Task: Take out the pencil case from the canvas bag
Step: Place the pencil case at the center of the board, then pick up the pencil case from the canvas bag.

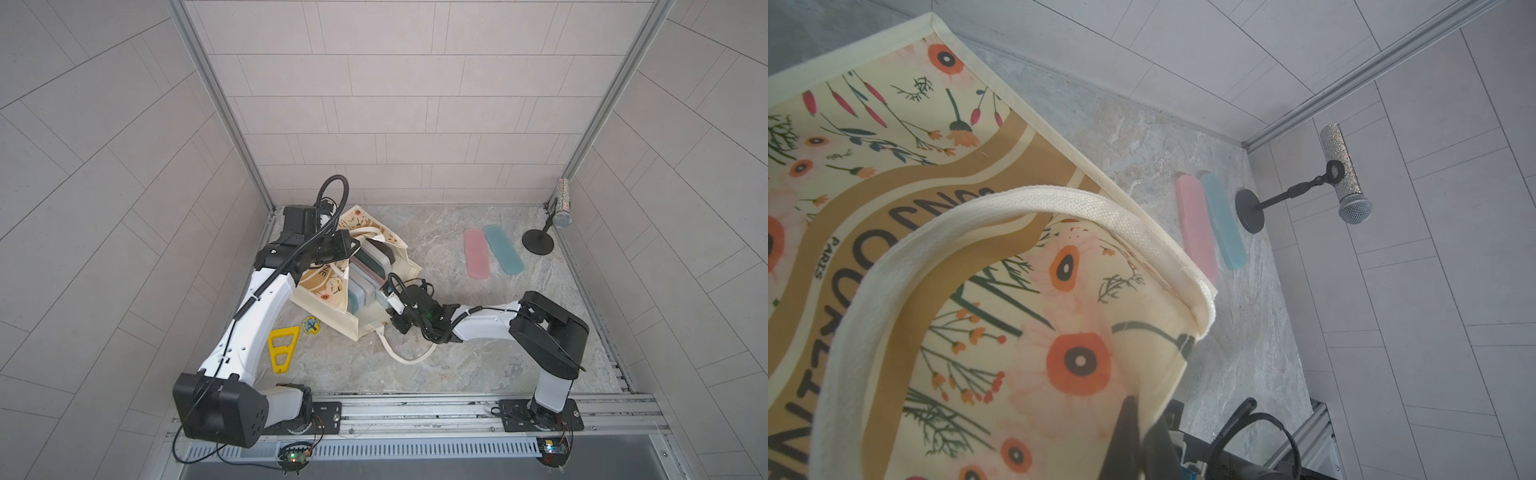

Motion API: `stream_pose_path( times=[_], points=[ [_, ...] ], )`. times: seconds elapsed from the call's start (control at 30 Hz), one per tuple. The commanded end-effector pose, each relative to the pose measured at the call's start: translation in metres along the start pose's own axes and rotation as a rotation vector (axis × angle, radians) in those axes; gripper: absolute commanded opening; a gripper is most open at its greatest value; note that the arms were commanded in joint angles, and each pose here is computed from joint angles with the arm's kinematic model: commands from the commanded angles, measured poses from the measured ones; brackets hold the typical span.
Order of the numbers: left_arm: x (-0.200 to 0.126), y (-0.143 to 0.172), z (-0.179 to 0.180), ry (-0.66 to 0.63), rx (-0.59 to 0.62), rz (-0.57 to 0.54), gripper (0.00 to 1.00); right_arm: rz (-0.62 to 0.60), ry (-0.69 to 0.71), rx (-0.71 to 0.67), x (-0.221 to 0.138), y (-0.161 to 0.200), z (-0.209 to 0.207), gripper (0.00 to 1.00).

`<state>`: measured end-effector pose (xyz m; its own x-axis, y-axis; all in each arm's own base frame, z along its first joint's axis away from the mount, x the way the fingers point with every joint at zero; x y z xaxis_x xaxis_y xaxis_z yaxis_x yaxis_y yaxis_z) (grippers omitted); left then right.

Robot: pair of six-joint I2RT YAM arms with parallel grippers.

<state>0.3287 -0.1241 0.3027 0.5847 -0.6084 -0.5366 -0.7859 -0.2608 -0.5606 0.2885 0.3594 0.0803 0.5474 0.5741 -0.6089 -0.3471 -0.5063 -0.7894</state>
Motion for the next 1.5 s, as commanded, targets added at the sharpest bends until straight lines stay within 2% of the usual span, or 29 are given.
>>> stream_pose_path(
  times=[0.0, 0.27, 0.47, 0.6, 0.8, 1.17, 1.47],
  points=[
    [-0.016, -0.012, -0.036, 0.139, 0.063, -0.063, 0.0, -0.029, 0.041, -0.019, 0.011, -0.016, -0.006, 0.27],
    [-0.017, -0.006, -0.04, 0.142, 0.073, -0.051, 0.0, -0.069, 0.056, 0.04, 0.053, -0.041, -0.027, 0.27],
    [-0.019, -0.005, -0.034, 0.094, 0.09, -0.052, 0.0, -0.082, 0.029, 0.049, 0.025, -0.038, -0.029, 0.28],
    [-0.014, -0.006, -0.033, 0.101, 0.082, -0.042, 0.0, -0.07, 0.092, 0.051, 0.005, -0.024, -0.04, 0.34],
    [-0.014, -0.006, -0.035, 0.112, 0.083, -0.042, 0.0, -0.056, 0.141, 0.081, 0.016, -0.022, -0.063, 0.47],
    [-0.013, -0.003, -0.037, 0.122, 0.085, -0.033, 0.0, -0.048, 0.106, 0.104, 0.046, -0.03, -0.069, 0.55],
    [-0.013, -0.002, -0.036, 0.115, 0.086, -0.029, 0.0, -0.059, 0.095, 0.13, 0.031, -0.024, -0.066, 0.56]
  ],
)
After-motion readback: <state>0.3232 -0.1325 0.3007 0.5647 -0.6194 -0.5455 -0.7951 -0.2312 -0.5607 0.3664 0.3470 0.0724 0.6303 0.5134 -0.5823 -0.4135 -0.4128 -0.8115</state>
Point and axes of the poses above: each gripper's point midway between its finger pads, its own x axis out along the fingers, its own z axis along the line the jaws close on, y = z × x, the point moved 3 cm from there along -x, back along the fingers, and after that the axes turned 2 degrees about -x, right-handed, at the moved point
